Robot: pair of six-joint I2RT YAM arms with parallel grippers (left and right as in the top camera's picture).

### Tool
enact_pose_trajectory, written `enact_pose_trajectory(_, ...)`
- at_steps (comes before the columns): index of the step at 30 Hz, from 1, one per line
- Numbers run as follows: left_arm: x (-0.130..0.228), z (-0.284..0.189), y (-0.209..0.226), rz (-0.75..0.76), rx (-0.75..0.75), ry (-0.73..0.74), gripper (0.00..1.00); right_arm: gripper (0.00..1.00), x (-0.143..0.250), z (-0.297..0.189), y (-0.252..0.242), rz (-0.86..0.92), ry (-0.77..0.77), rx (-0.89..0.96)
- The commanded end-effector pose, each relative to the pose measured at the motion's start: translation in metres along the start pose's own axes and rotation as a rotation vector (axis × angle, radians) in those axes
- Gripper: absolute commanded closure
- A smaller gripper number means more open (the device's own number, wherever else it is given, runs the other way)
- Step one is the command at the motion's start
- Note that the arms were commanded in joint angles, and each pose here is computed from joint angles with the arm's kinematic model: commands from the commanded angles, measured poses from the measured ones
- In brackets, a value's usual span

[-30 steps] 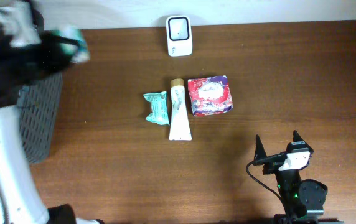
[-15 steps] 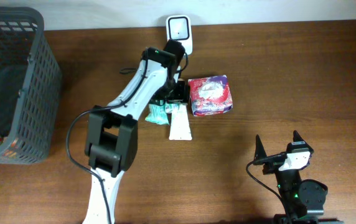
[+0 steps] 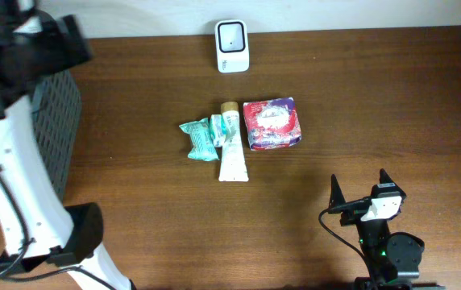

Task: Scan the item barcode
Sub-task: 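Reach the left gripper into the basket and grasp the small orange box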

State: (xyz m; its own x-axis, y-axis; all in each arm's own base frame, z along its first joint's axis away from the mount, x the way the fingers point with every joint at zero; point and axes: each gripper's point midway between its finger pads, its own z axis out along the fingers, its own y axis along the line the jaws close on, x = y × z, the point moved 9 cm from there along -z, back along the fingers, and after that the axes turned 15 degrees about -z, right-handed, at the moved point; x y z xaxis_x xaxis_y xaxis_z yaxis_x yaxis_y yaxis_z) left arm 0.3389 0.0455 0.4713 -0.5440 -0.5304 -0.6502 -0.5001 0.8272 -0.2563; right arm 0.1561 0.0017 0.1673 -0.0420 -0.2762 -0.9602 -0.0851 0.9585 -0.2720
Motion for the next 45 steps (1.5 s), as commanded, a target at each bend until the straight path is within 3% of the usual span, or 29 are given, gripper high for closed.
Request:
enact_pose_trajectory(1,-0.029,0.007,0.082,-0.129,-0.317,-0.078,0.04,0.01,0.003,0.000,0.000,0.004,0.007,0.007)
enact_pose_trajectory(3,-0.027,0.043,0.128,-0.200,-0.448,0.040,0.08,0.01,0.003,0.000,0.000,0.004,0.007,0.007)
enact_pose_trajectory(6,-0.026,0.108,0.175,-0.216,-0.513,0.103,0.27,0.01,0.003,0.000,0.000,0.004,0.007,0.007)
enact_pose_trajectory(8,-0.003,0.167,0.195,-0.112,-0.524,0.189,0.60,0.01,0.003,0.000,0.000,0.004,0.007,0.007)
enact_pose_trajectory(10,0.037,0.211,0.210,-0.002,-0.526,0.307,0.43,0.01,0.003,0.000,0.000,0.004,0.007,0.007)
enact_pose_trajectory(14,0.108,0.256,0.233,0.290,-0.495,0.516,0.32,0.01,0.003,0.000,0.000,0.004,0.007,0.007)
enact_pose_trajectory(20,0.133,0.264,0.244,0.556,-0.474,0.637,0.30,0.01,0.003,0.000,0.000,0.004,0.007,0.007)
enact_pose_trajectory(27,0.132,0.264,0.257,0.543,-0.527,0.622,0.48,0.01,0.003,0.000,0.000,0.004,0.007,0.007)
enact_pose_trajectory(29,0.151,0.265,0.273,0.496,-0.491,0.671,0.43,0.01,0.003,0.000,0.000,0.004,0.007,0.007)
enact_pose_trajectory(31,0.159,0.266,0.278,0.468,-0.457,0.678,0.67,0.02,0.003,0.000,0.000,0.004,0.007,0.007)
enact_pose_trajectory(32,0.157,0.267,0.278,0.467,-0.460,0.667,0.89,0.01,0.003,0.000,0.000,0.004,0.007,0.007)
enact_pose_trajectory(33,0.154,0.266,0.278,0.467,-0.462,0.656,1.00,0.02,0.003,0.000,0.000,0.004,0.007,0.007)
enact_pose_trajectory(36,0.113,0.250,0.259,0.402,-0.489,0.481,1.00,0.01,0.003,0.000,0.000,0.004,0.007,0.007)
enact_pose_trajectory(37,0.078,0.229,0.235,0.350,-0.420,0.326,1.00,0.02,0.003,0.000,0.000,0.004,0.007,0.007)
enact_pose_trajectory(40,0.003,0.146,0.162,0.274,-0.047,-0.047,1.00,0.02,0.003,0.000,0.000,0.004,0.007,0.007)
enact_pose_trajectory(42,-0.036,0.063,0.123,0.083,0.177,-0.299,1.00,0.02,0.003,0.000,0.000,0.004,0.007,0.007)
enact_pose_trajectory(45,-0.037,-0.020,0.088,-0.110,0.499,-0.386,1.00,0.01,0.003,0.000,0.000,0.004,0.007,0.007)
